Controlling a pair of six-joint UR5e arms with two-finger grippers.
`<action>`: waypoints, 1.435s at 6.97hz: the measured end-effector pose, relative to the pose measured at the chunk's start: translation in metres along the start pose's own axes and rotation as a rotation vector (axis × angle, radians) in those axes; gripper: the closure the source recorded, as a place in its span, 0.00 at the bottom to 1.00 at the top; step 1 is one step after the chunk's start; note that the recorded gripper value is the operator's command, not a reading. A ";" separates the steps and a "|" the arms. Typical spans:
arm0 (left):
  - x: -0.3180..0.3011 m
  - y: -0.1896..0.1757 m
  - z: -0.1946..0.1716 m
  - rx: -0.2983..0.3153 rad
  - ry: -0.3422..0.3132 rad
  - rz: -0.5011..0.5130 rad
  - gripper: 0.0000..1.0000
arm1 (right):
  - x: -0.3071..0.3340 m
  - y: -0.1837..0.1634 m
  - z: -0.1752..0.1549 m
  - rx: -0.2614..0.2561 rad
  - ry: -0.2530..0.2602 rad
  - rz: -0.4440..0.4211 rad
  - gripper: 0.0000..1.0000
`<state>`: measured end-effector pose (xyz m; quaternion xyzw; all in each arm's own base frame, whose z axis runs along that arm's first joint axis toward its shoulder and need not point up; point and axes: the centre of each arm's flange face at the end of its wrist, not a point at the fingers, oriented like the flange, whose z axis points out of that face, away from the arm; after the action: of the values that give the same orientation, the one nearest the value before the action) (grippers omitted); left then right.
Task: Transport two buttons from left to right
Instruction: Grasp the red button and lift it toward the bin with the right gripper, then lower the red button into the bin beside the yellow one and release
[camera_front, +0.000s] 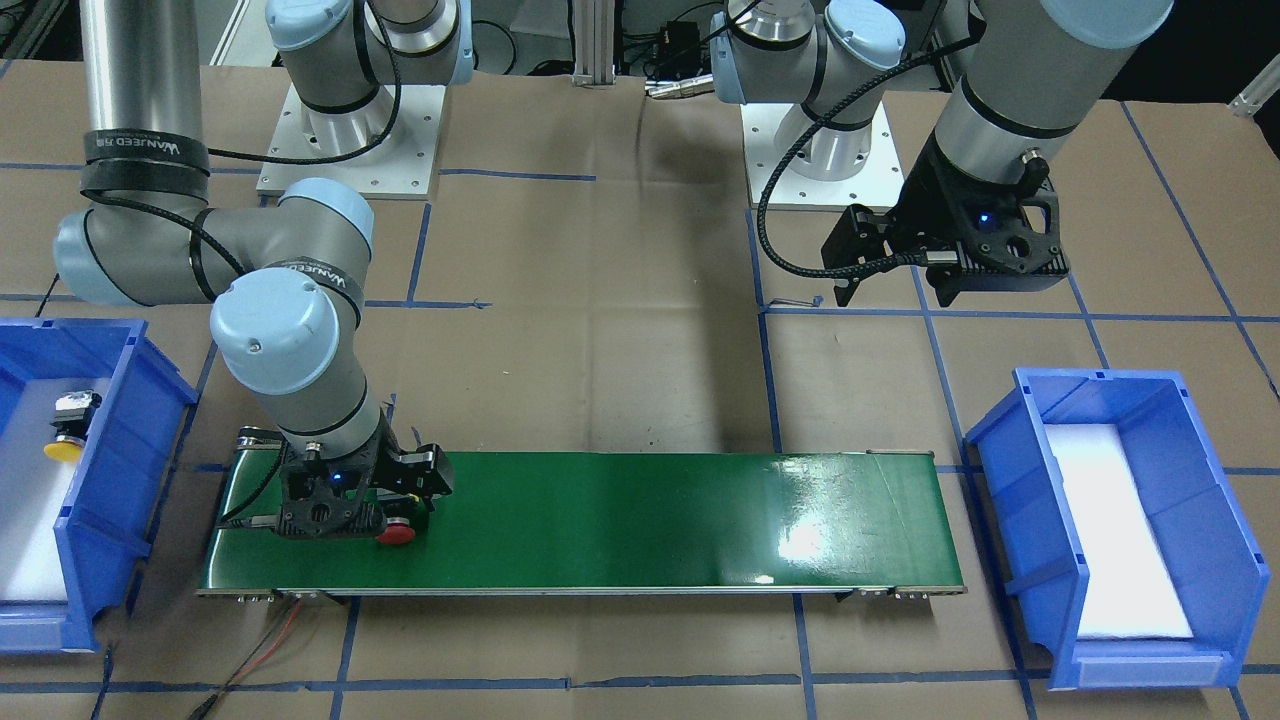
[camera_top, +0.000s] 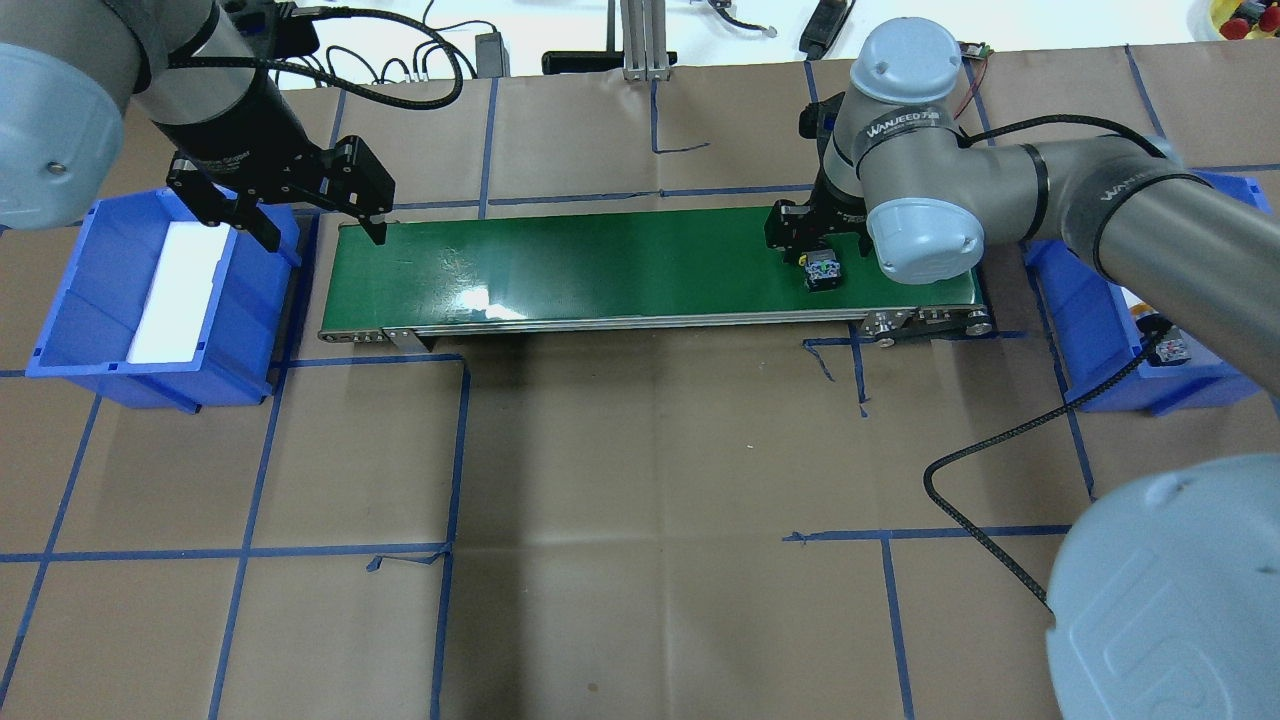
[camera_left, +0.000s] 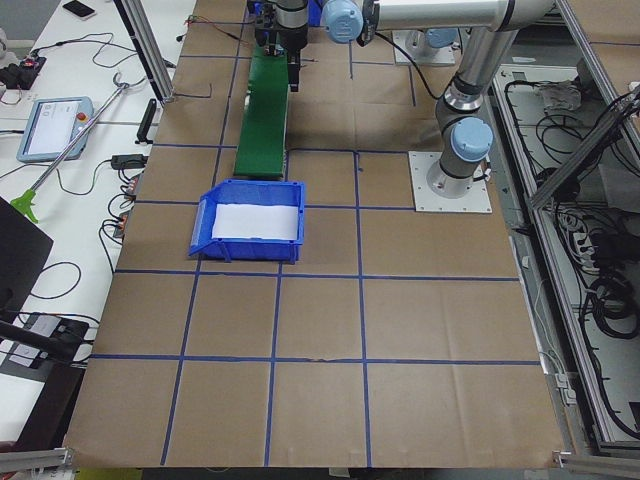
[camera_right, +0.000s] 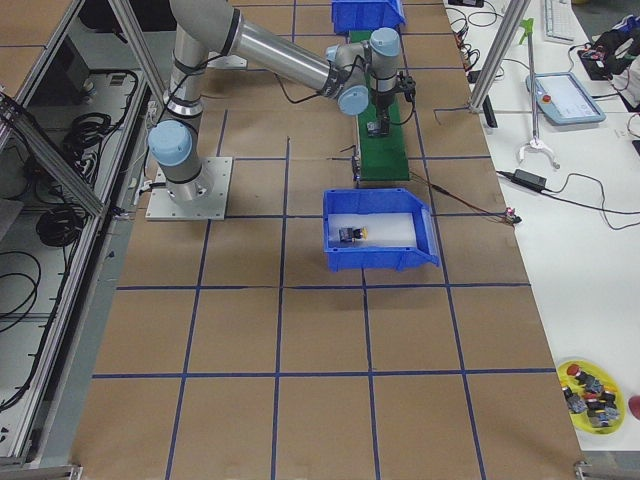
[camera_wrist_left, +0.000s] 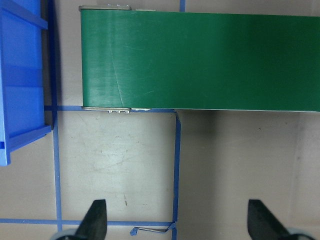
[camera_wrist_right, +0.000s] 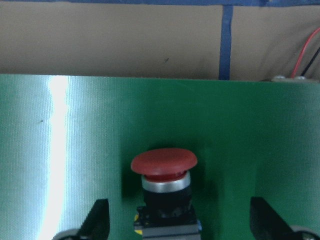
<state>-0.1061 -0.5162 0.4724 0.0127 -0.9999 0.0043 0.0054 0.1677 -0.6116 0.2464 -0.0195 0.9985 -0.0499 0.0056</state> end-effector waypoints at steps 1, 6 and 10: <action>0.000 0.000 0.000 0.000 0.000 0.000 0.00 | 0.001 0.001 0.003 -0.009 0.004 0.002 0.77; 0.000 0.000 0.000 0.000 0.000 0.000 0.00 | 0.046 0.001 -0.034 -0.072 0.043 0.041 0.95; 0.000 0.000 -0.001 0.003 0.000 0.000 0.00 | 0.214 -0.023 -0.163 -0.059 0.055 0.021 0.95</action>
<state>-0.1062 -0.5164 0.4732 0.0127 -0.9999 0.0057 0.0056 -0.0478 -0.6272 0.4088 -0.0080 0.9995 -0.0211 -0.0221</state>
